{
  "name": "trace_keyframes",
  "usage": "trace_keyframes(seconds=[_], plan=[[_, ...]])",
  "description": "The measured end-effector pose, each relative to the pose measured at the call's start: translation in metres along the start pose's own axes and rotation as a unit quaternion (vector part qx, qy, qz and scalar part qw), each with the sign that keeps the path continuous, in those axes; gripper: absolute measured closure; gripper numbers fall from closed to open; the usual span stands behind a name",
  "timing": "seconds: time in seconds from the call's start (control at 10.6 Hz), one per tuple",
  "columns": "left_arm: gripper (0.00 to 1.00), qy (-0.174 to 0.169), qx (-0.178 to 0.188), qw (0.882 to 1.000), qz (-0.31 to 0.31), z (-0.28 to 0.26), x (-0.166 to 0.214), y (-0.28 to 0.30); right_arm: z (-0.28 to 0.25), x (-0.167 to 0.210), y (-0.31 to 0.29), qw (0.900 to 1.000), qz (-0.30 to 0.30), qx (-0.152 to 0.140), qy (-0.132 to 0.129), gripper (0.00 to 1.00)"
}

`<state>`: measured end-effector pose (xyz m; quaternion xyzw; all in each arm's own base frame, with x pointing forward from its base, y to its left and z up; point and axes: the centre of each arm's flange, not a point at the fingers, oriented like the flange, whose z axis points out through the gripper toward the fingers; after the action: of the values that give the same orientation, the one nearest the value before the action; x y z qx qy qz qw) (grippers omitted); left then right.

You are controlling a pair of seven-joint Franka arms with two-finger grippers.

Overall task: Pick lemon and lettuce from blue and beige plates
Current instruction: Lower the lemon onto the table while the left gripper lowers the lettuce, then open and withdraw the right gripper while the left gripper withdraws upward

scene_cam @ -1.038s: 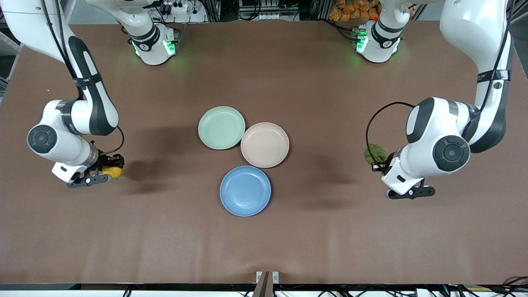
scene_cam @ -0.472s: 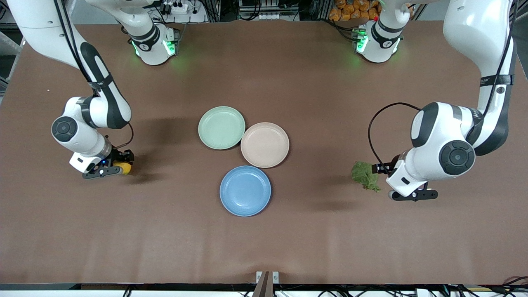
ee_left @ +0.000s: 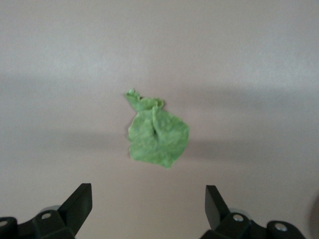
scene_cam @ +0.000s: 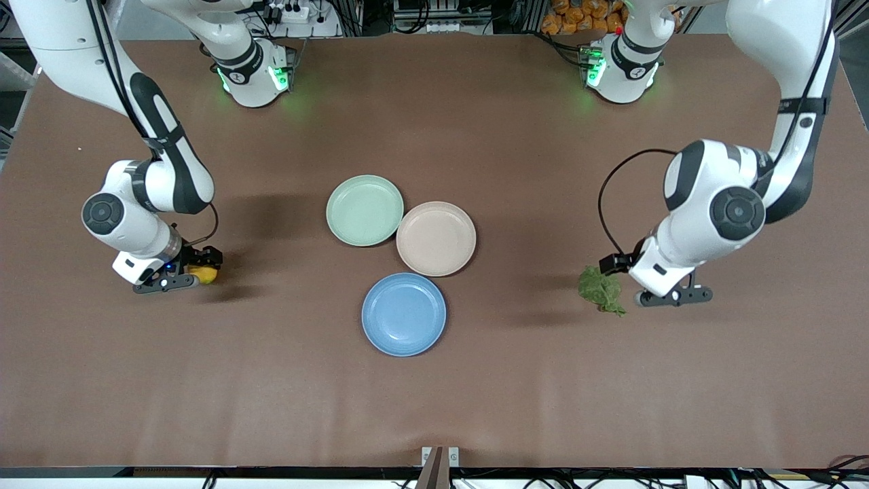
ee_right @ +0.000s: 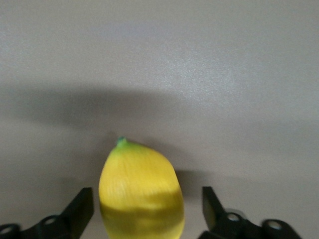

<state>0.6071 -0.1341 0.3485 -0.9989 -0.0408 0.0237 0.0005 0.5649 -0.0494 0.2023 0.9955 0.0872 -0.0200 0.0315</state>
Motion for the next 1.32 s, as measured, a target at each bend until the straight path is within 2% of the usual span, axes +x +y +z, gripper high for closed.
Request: trace_keyframes(seconds=[0.19, 0.66, 0.85, 1.13, 1.32], plan=[[0.0, 0.004, 0.006, 1.0, -0.013, -0.008, -0.024, -0.004, -0.031, 0.01, 0.005, 0.999, 0.003, 0.007, -0.034, 0.0], [0.0, 0.012, 0.015, 1.0, -0.017, -0.023, -0.06, -0.006, -0.158, 0.029, 0.019, 0.996, 0.009, 0.017, -0.085, 0.0], [0.0, 0.014, 0.019, 1.0, -0.016, -0.026, -0.073, -0.009, -0.208, 0.037, 0.025, 0.997, 0.011, 0.014, -0.077, 0.0], [0.0, 0.055, 0.008, 0.998, -0.017, -0.062, -0.067, -0.006, -0.262, 0.043, 0.037, 0.999, 0.006, -0.024, -0.047, 0.0], [0.0, 0.077, 0.002, 0.997, -0.019, -0.097, -0.056, -0.004, -0.294, 0.039, 0.039, 0.998, 0.011, -0.025, -0.052, 0.0]])
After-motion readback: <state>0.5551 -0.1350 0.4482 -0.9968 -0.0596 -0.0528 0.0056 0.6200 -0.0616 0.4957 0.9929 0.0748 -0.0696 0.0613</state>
